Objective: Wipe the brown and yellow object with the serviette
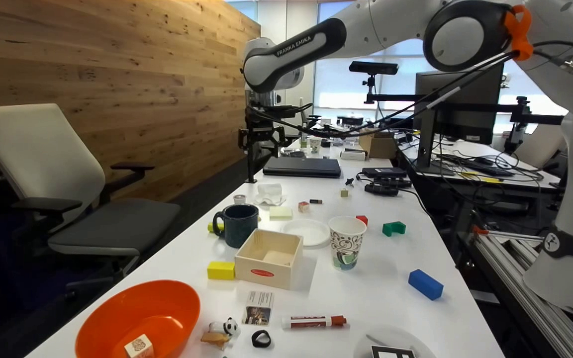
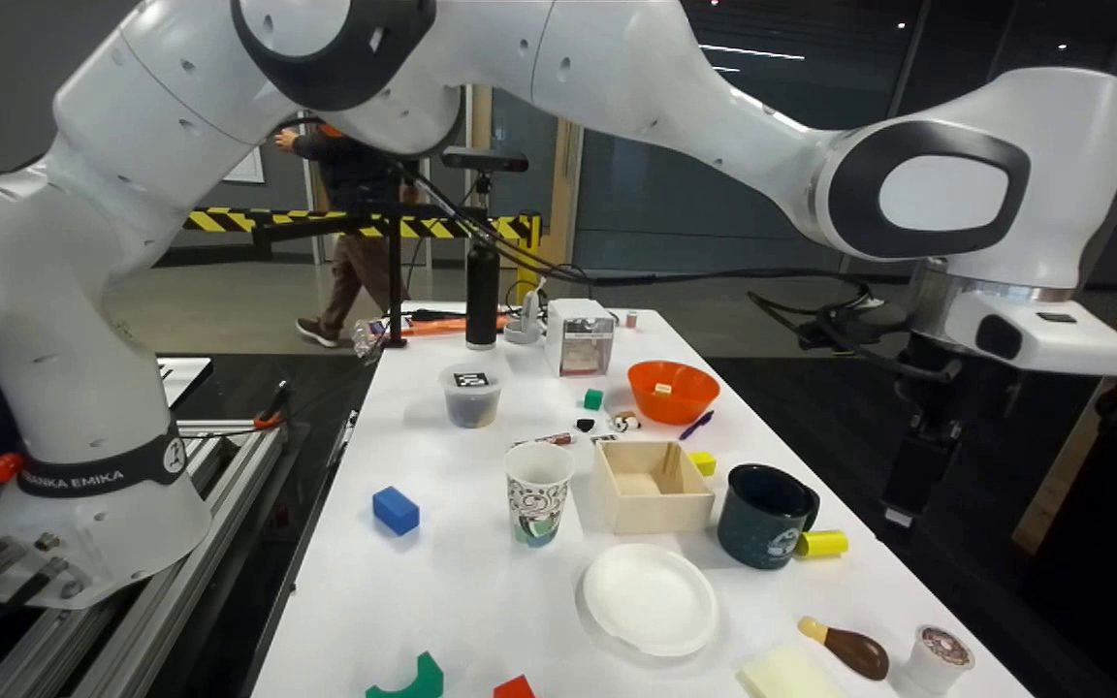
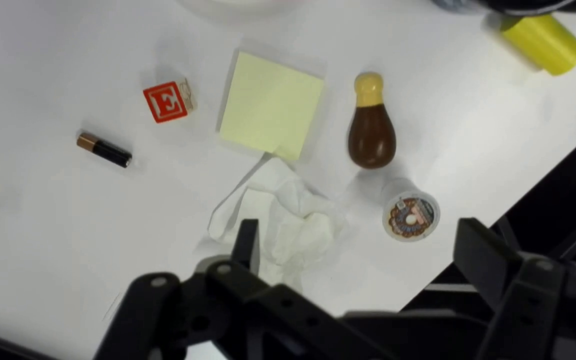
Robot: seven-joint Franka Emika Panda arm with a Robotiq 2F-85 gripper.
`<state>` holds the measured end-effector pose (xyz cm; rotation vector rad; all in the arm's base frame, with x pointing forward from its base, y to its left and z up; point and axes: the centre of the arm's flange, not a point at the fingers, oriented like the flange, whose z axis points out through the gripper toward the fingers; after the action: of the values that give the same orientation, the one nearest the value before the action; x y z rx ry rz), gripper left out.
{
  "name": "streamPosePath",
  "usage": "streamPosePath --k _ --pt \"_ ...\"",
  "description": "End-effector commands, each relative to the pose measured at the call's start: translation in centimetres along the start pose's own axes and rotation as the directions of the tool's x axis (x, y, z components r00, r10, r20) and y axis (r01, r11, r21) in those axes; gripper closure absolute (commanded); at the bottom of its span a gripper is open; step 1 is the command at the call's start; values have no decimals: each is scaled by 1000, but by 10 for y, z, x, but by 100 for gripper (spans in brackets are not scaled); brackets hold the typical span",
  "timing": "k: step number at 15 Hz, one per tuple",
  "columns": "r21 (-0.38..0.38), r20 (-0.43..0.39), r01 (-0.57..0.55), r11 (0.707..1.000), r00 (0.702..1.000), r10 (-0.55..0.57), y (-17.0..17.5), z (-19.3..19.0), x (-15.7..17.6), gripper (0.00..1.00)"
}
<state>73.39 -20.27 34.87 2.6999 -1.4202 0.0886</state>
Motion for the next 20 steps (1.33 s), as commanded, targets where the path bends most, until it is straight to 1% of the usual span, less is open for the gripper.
streamPosePath --k 1,4,7,9,10,11,12,13,15,20 --pt "-17 78 90 996 993 -89 32 -15 -59 0" --pt "-12 144 173 985 975 -170 33 -25 -85 0" --pt "-24 229 280 960 936 -267 38 -38 -116 0" --pt "-28 276 330 943 910 -310 44 -44 -134 0" --pt "-13 297 356 934 894 -336 47 -46 -141 0" --pt "26 290 353 935 893 -345 48 -48 -149 0" --pt "92 269 391 916 876 -401 49 -47 -150 0" --pt "10 277 347 938 900 -336 24 -42 -131 0" --pt "38 268 375 926 889 -371 28 -46 -138 0" --pt "46 268 385 922 884 -383 32 -45 -140 0"
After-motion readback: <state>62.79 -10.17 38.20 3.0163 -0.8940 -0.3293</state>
